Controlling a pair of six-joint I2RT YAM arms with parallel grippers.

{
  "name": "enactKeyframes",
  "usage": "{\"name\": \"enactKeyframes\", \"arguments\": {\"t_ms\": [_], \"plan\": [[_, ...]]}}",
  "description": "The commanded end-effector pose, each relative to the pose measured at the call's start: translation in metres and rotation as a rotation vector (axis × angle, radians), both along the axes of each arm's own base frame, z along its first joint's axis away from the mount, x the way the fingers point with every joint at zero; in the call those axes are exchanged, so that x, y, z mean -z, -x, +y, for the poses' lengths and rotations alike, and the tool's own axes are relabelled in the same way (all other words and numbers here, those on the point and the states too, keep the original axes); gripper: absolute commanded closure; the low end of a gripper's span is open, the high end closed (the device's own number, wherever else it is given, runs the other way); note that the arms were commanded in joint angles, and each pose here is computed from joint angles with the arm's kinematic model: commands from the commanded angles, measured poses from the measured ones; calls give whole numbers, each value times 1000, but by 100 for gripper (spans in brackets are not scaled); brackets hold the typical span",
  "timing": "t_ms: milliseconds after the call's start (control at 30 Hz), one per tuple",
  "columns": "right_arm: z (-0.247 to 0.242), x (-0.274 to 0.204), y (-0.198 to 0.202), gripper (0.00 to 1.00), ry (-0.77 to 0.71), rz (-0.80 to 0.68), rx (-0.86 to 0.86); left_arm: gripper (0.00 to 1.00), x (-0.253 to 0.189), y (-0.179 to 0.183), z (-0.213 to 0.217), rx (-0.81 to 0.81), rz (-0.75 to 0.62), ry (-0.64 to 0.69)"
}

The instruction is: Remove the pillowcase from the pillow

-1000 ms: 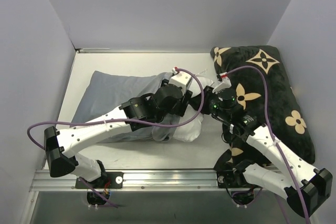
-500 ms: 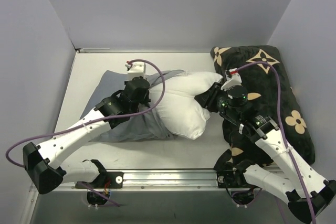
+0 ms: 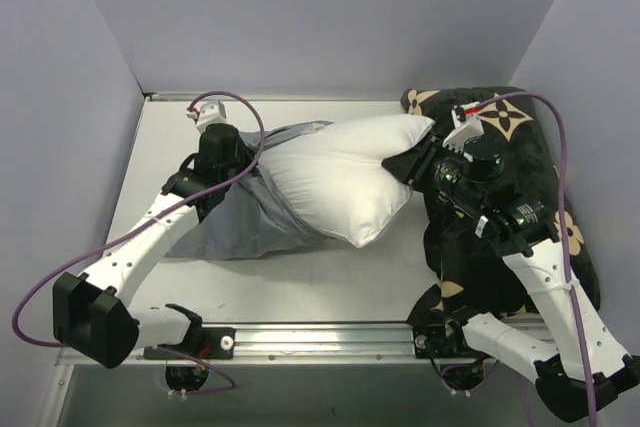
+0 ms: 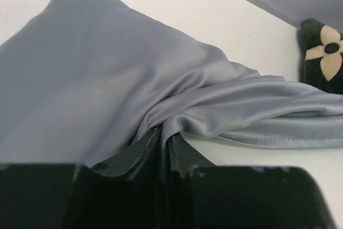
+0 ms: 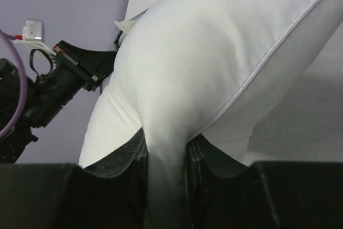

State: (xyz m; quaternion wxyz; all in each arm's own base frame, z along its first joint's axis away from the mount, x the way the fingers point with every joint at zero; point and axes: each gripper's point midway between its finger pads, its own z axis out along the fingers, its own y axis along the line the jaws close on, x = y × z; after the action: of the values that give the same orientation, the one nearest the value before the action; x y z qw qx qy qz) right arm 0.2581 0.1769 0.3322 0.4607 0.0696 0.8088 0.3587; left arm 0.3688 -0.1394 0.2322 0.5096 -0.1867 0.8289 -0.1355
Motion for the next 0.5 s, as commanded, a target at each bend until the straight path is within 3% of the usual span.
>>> {"name": "enactKeyframes", "arguments": {"t_ms": [0,33,67,133,167,267,300,467], "plan": [[-30,-136,-3,100,-108,-348,110,77,23,-23,94,-265,87,-91],[-30,-144,-5,100,-103,-358,107,73,18,-26,92,-255,74,-89],[-25,-146,-15,100,-96,-341,98,58,12,-30,87,-211,58,-99],[-15,-166,-15,100,-121,-355,48,47,-13,-36,52,-56,-26,-52],[-8,-161,-26,100,-118,-329,38,34,-21,-33,41,-9,-57,-65],[1,-160,-41,100,-114,-309,20,23,-51,-19,12,119,-143,-64],[3,-160,-43,100,-113,-304,18,3,-62,-12,10,131,-170,-60],[10,-156,-64,100,-103,-271,25,2,-88,39,-10,222,-293,-54]]}}
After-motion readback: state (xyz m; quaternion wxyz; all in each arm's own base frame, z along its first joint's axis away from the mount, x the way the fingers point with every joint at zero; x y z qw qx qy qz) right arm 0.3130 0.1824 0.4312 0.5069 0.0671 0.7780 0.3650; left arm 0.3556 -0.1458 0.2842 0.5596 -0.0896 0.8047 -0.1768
